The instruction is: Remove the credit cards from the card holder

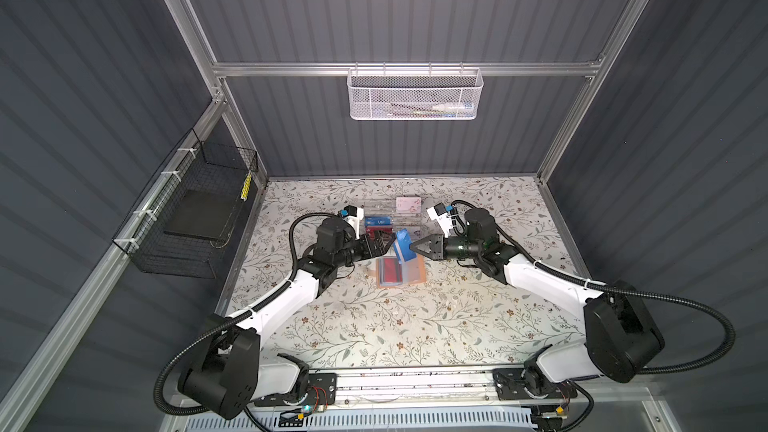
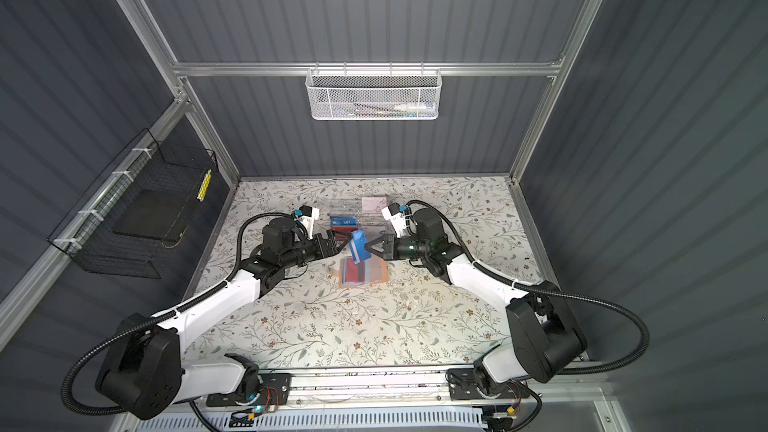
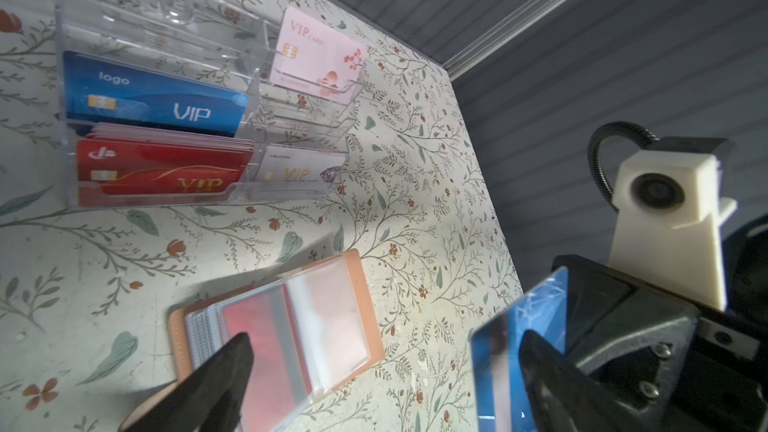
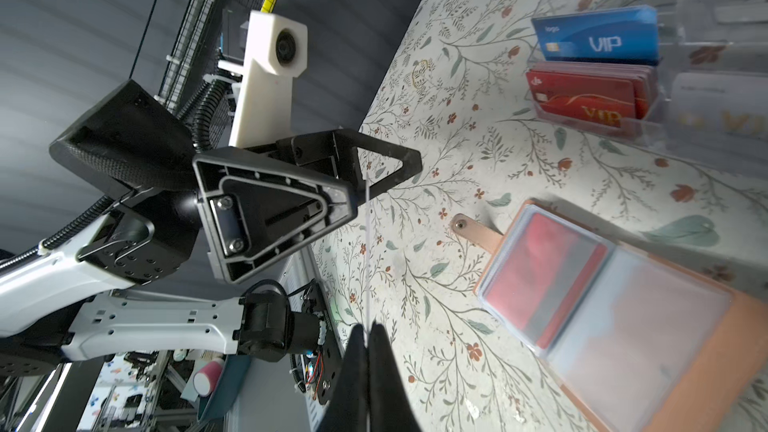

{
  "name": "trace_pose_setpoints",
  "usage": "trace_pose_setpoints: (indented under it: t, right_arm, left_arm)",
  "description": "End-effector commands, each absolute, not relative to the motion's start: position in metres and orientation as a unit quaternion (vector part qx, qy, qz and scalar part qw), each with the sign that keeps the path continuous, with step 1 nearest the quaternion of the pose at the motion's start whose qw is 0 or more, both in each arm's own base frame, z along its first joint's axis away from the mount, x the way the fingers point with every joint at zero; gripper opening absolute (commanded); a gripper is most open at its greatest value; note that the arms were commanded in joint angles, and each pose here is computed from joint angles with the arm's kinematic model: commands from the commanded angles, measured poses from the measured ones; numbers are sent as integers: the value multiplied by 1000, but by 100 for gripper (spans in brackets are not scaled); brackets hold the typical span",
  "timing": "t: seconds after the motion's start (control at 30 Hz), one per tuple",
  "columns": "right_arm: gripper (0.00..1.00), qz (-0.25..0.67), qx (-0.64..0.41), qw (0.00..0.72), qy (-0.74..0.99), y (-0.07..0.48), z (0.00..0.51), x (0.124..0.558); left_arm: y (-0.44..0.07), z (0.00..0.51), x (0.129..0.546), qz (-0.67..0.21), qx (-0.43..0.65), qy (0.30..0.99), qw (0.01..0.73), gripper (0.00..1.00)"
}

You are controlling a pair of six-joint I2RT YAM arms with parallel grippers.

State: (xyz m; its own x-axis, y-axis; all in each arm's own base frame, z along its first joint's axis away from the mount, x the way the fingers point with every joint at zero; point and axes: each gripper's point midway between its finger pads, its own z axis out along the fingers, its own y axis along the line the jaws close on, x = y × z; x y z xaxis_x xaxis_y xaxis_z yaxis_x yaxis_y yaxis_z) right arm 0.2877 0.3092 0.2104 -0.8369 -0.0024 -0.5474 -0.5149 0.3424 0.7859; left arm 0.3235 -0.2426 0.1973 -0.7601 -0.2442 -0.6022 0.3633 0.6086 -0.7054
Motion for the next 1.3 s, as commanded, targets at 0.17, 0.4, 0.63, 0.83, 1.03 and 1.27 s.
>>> trace_pose_setpoints:
  t: [0.17,0.4,0.63,0.83,1.03,1.27]
  right_arm:
    - [0,565,-196,181,781,319,203,284]
    - [0,579,-178,185,773,318,203,302]
    - [0,599,-169,187,760,319,206,311]
    - [0,612,-158,193,750,317,209,319]
    - [0,631,-147,192,737,312,208,325]
    - [0,642,-140,181,732,311,204,327]
  left_arm:
    - [-256,222,313,-494,90,784,366,94]
    - [-261,217,319,-503,86,782,359,91]
    - [-268,212,323,-523,81,773,350,85]
    - [-270,215,325,-530,79,767,353,74]
    - [-275,216,328,-546,77,759,348,57]
    - [-279,211,329,-548,76,760,342,47]
